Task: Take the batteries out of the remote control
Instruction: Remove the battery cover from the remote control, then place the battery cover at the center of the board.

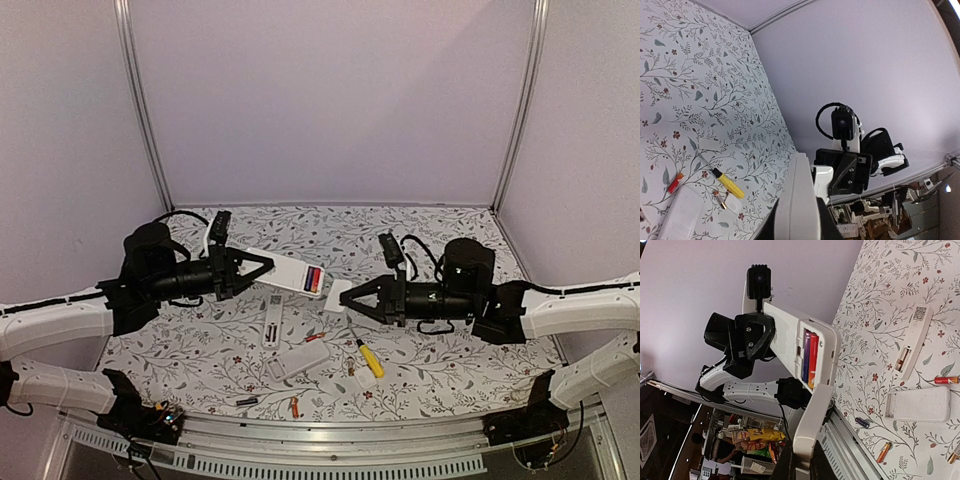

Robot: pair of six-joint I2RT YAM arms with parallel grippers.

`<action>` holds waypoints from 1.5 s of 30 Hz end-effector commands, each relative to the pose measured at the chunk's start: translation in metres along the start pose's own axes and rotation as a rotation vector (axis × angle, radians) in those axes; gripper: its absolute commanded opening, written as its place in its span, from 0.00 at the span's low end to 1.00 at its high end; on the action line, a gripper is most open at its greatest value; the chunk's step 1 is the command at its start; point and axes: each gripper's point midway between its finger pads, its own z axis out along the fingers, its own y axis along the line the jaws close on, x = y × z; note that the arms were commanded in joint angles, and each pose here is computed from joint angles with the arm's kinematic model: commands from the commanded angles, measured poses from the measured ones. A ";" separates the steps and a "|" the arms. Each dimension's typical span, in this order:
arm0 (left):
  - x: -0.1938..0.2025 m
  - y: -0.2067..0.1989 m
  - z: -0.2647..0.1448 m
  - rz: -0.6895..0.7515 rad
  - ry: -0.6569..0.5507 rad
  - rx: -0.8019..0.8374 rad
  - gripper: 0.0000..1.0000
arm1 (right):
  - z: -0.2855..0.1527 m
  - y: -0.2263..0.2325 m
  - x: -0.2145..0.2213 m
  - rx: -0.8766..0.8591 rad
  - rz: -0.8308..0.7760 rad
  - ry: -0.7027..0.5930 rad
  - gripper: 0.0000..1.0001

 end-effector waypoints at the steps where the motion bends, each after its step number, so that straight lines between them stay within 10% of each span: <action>1: -0.004 0.007 -0.009 -0.002 -0.014 -0.008 0.00 | -0.011 -0.006 -0.006 0.046 0.006 -0.044 0.00; 31: 0.060 0.069 -0.036 -0.076 0.105 -0.199 0.00 | -0.078 -0.205 -0.007 1.053 -0.004 -0.029 0.00; 39: 0.081 0.077 -0.030 -0.073 0.166 -0.226 0.00 | -0.070 -0.208 -0.011 1.069 -0.026 -0.005 0.34; 45: 0.095 0.082 -0.027 -0.066 0.210 -0.242 0.00 | -0.073 -0.203 -0.007 1.058 -0.053 0.032 0.38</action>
